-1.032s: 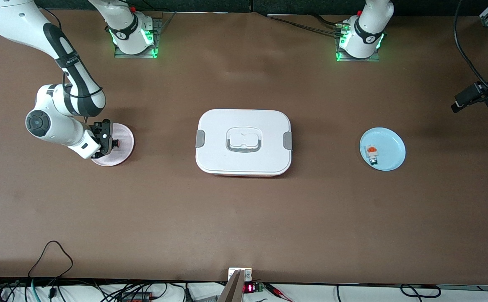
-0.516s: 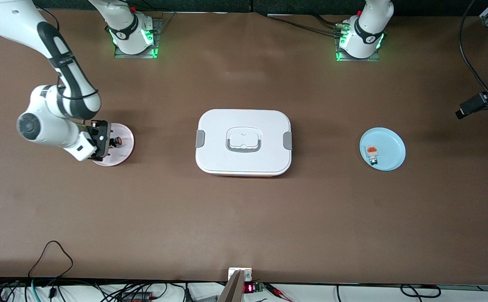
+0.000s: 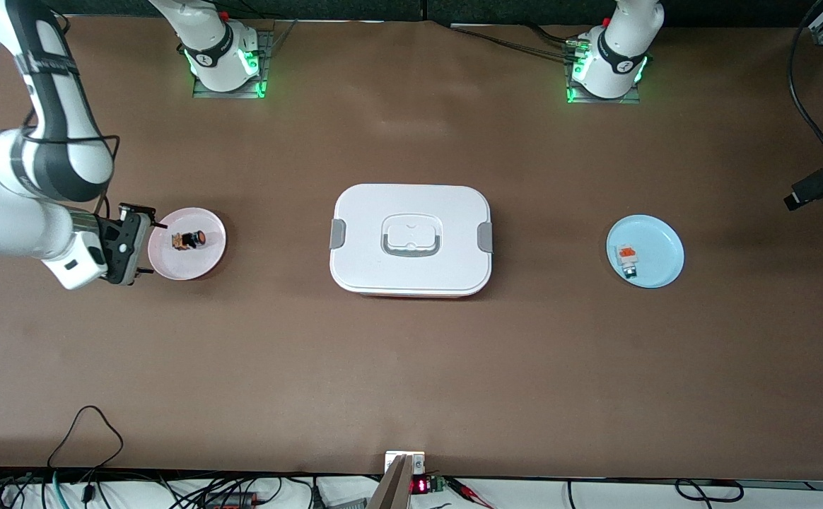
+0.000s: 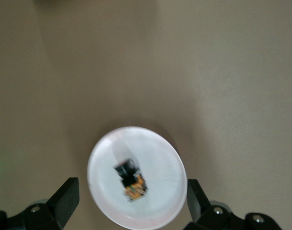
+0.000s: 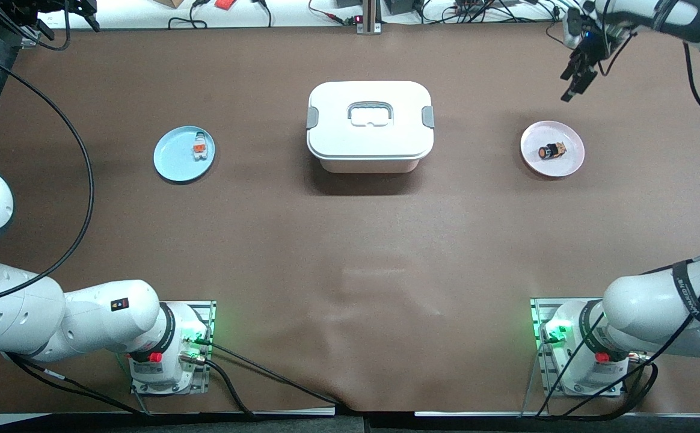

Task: Transfer orange switch to right arm and place

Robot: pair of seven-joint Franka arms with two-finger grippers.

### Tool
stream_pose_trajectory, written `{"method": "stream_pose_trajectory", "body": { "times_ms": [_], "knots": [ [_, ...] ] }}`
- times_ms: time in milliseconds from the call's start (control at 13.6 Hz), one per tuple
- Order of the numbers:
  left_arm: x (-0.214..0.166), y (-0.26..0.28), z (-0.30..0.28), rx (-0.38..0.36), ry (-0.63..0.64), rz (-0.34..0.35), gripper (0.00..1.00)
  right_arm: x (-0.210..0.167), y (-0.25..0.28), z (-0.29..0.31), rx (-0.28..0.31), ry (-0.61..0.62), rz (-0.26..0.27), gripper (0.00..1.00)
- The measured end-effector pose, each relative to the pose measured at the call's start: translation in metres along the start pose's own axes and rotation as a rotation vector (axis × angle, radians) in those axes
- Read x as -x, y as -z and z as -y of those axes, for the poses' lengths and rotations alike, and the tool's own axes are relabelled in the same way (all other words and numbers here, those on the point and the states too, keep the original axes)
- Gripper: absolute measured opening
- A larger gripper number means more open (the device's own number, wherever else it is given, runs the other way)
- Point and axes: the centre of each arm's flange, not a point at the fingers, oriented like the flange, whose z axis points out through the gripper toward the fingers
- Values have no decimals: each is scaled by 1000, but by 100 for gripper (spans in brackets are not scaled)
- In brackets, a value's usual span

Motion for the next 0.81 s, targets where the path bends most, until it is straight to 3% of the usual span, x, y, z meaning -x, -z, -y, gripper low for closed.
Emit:
{"method": "stream_pose_trajectory", "body": {
  "times_ms": [221, 442, 590, 811],
  "knots": [
    [-1, -1, 0, 0, 0, 8, 99, -28, 47, 21, -60, -297, -57, 100],
    [-1, -1, 0, 0, 0, 9, 99, -70, 98, 57, -25, -585, -69, 100],
    [-1, -1, 1, 0, 1, 8, 99, -92, 124, 86, -32, -781, -47, 100],
    [-2, -3, 1, 0, 1, 10, 99, -92, 160, 107, -27, -1080, -13, 100]
  ]
}}
